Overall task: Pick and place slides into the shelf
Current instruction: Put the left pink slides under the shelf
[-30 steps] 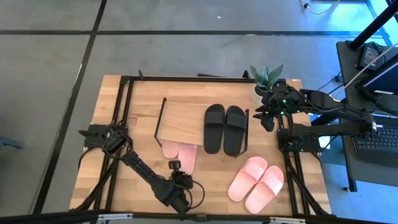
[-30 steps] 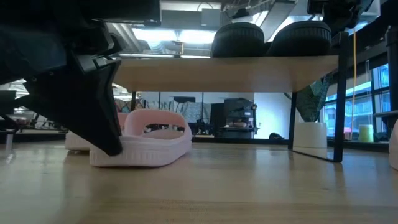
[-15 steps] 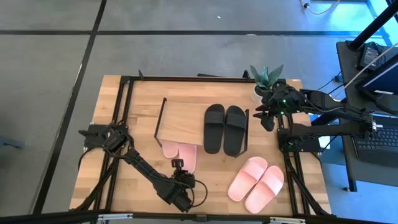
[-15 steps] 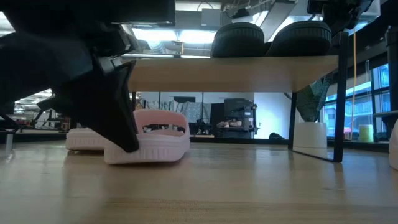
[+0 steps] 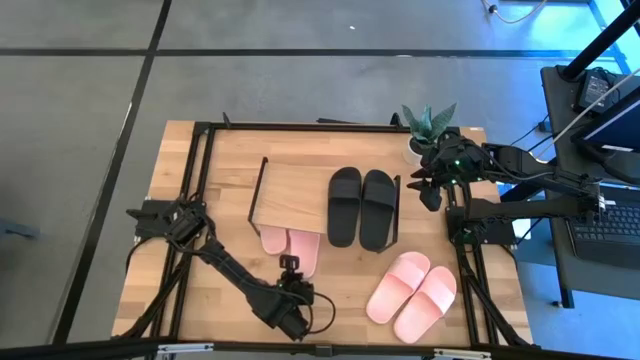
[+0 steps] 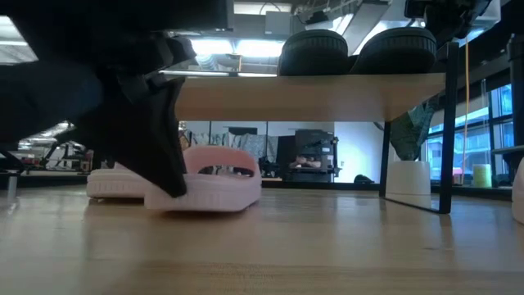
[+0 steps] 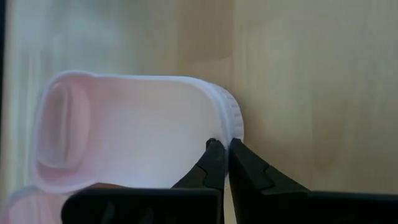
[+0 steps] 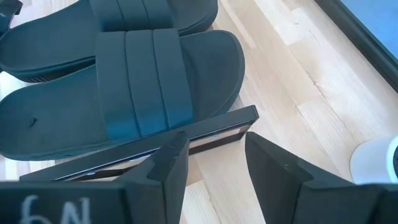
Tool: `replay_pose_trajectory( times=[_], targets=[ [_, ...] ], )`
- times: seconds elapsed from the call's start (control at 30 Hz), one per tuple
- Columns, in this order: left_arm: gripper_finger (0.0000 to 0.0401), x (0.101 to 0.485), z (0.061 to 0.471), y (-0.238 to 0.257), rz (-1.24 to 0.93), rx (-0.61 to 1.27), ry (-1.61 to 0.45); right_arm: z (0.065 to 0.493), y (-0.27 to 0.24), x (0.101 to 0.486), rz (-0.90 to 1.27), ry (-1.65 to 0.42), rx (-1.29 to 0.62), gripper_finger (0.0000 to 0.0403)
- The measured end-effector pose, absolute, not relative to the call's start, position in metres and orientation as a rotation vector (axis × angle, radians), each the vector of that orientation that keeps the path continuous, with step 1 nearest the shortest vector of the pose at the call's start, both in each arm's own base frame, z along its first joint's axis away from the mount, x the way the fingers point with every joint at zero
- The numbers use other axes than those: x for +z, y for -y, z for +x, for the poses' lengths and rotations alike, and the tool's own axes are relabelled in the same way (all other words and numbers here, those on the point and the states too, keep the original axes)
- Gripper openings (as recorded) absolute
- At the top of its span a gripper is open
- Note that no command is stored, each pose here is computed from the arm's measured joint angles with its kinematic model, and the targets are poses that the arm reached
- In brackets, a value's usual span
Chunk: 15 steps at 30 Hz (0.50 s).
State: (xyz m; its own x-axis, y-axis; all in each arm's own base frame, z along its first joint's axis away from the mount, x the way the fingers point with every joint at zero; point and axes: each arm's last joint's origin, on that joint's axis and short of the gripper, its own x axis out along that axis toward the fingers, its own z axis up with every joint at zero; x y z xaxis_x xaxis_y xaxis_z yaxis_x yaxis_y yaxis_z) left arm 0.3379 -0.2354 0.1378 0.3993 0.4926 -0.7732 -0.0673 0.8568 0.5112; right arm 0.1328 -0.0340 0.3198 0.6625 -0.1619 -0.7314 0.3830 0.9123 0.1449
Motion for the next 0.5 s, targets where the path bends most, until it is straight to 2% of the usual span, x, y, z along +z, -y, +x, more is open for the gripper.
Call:
replay_pose_trajectory(
  times=[0.5],
  targets=[
    [0.0, 0.139, 0.349, 0.213, 0.437, 0.461, -1.116, 0.133, 0.034, 0.32, 0.301, -0.79, -0.314, 0.0159]
  ],
)
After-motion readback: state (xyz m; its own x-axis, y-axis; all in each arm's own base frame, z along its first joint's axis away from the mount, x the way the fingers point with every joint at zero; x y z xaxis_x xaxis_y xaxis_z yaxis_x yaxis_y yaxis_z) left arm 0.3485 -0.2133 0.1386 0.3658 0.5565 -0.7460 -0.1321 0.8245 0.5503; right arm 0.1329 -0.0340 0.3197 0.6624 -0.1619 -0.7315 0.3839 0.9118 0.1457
